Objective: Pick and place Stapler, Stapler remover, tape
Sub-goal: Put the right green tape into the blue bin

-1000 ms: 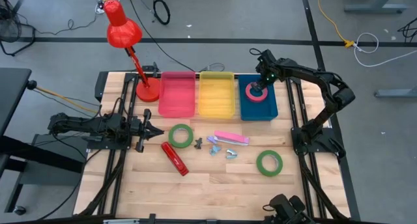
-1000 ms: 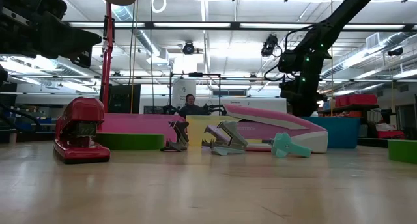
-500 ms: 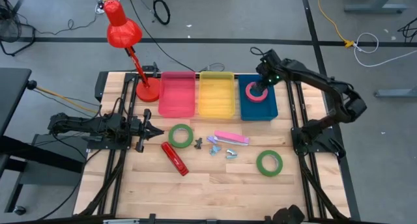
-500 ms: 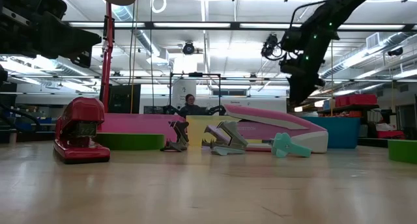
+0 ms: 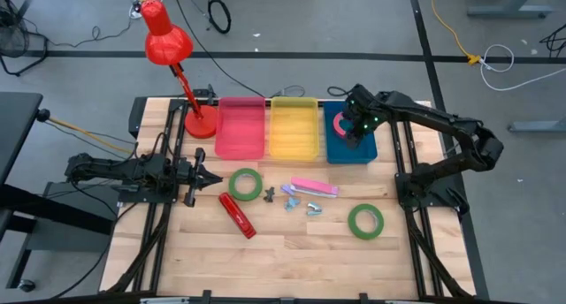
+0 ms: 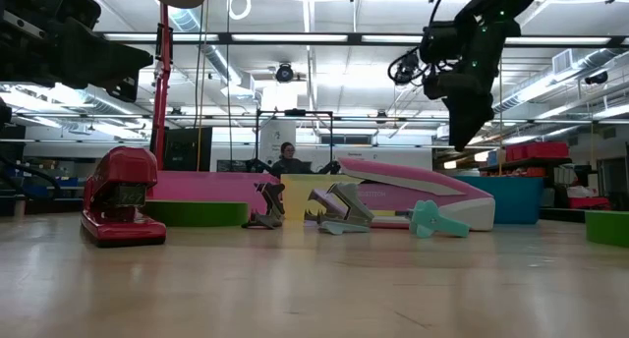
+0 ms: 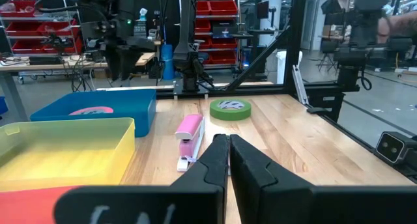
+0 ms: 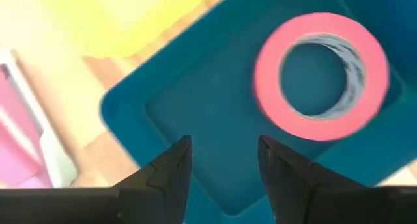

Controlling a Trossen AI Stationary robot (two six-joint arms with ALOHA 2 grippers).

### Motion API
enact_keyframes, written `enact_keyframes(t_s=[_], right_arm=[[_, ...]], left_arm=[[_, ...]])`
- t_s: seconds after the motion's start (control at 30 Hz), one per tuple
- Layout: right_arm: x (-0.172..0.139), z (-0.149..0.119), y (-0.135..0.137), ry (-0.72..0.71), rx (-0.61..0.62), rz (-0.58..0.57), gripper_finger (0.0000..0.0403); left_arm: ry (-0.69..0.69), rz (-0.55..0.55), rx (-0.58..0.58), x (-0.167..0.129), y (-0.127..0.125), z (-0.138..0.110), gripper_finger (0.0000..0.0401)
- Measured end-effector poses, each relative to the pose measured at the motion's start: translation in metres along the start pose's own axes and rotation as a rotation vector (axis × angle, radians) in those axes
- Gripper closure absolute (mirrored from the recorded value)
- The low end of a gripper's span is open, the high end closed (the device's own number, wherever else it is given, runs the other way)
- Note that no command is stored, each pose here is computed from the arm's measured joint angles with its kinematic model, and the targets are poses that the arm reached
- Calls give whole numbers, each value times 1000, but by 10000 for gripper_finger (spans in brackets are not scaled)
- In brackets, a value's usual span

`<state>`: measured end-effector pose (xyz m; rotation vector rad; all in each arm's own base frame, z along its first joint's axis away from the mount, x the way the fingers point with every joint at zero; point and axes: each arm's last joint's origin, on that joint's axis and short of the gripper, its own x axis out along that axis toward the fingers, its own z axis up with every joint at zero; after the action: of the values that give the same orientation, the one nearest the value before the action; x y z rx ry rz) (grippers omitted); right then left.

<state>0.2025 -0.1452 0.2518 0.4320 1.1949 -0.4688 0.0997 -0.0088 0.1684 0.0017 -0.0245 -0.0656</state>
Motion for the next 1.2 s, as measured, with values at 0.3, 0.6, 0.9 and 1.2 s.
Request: enact_keyframes(t_s=[0.3, 0.6, 0.9, 1.2], right_arm=[[0, -4, 40, 2, -183, 50, 230], [-25, -19, 73, -80, -249, 107, 230], [-54, -41, 96, -171, -281, 182, 230], [-76, -66, 116, -208, -353, 265, 230]], left_arm=[[0, 0, 0, 0, 0, 0, 380], [1, 0, 0, 0, 0, 0, 380], [0, 0, 0, 0, 0, 0, 380], [0, 0, 0, 0, 0, 0, 380]])
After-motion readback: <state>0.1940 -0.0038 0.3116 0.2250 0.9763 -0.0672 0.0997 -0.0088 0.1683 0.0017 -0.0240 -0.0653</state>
